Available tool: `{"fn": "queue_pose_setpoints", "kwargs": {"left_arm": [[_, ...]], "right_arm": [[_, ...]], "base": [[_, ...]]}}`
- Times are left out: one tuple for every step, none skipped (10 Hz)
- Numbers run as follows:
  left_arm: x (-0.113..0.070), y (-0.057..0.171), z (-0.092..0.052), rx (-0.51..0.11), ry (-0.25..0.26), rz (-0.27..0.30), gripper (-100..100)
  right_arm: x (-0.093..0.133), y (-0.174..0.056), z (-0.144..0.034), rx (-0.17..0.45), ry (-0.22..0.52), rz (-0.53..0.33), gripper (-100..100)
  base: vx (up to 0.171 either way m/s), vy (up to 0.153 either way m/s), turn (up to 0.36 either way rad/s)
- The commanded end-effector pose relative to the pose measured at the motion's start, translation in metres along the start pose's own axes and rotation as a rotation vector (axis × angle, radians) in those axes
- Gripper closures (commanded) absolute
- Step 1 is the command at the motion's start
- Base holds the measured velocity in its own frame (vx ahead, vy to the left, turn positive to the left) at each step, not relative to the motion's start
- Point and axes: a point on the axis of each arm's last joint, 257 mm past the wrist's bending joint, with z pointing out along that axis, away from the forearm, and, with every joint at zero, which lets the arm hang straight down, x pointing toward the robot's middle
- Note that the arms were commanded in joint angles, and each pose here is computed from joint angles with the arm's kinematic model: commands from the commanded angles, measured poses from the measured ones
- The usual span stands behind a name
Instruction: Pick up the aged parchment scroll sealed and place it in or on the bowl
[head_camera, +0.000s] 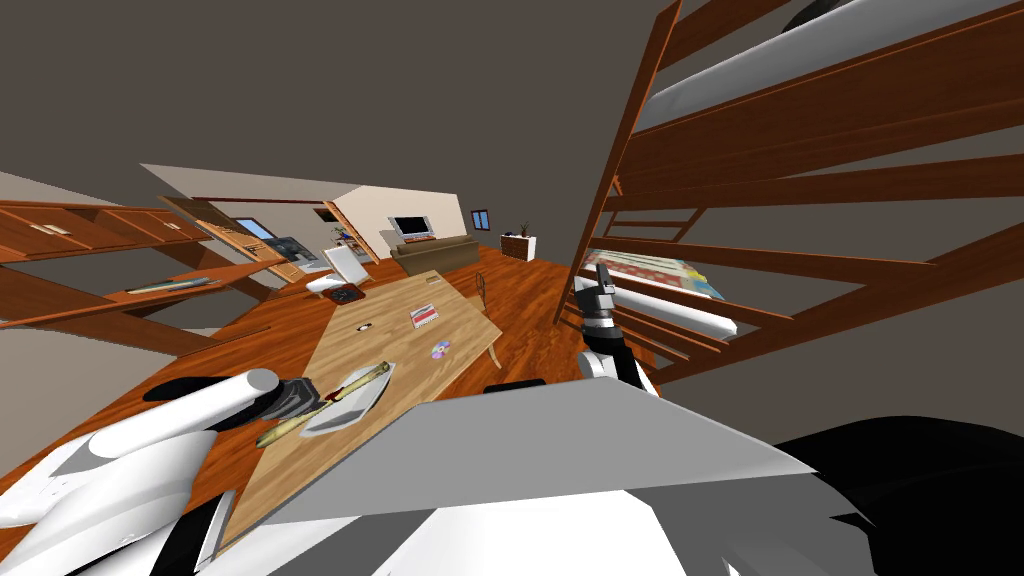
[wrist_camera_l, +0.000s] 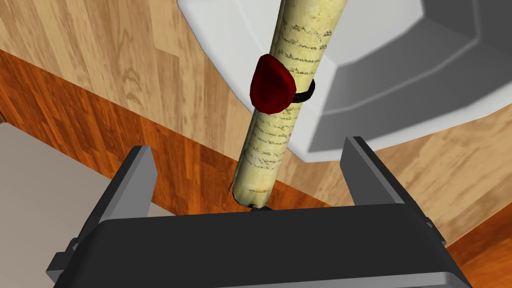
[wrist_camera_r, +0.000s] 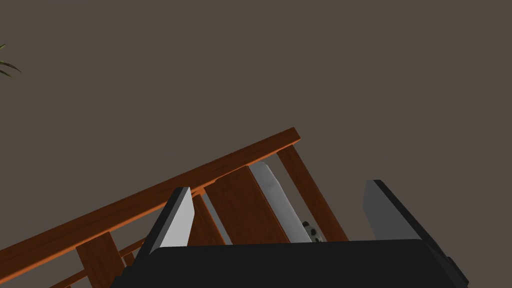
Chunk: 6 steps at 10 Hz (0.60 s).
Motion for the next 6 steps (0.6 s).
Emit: {"fn": "queue_pose_setpoints", "kwargs": {"left_arm": [[-0.002,-0.0045,-0.0094,-0.003,0.001,0.0,-100],[-0.0028,-0.0074,-0.0134,-0.004,0.002,0.001,-100],[-0.0029,-0.0065,-0.012,-0.002,0.001,0.001,-100],[-0.003,-0.0062,-0.0126,-0.004,0.001,0.001,0],[-0.003,-0.0062,-0.0125,-0.004,0.001,0.001,0],[-0.003,-0.0062,-0.0125,-0.004,0.001,0.001,0]], "right_arm": [[0.0,0.0,0.0,0.0,0.0,0.0,0],[0.0,0.0,0.0,0.0,0.0,0.0,0],[0.0,0.0,0.0,0.0,0.0,0.0,0],[0.0,0.0,0.0,0.0,0.0,0.0,0],[0.0,0.0,0.0,0.0,0.0,0.0,0],[0.0,0.0,0.0,0.0,0.0,0.0,0]], "base": [[-0.001,-0.009,-0.003],[-0.001,-0.007,-0.001],[0.0,0.0,0.0],[0.0,0.0,0.0],[0.0,0.0,0.0],[0.0,0.0,0.0]]}}
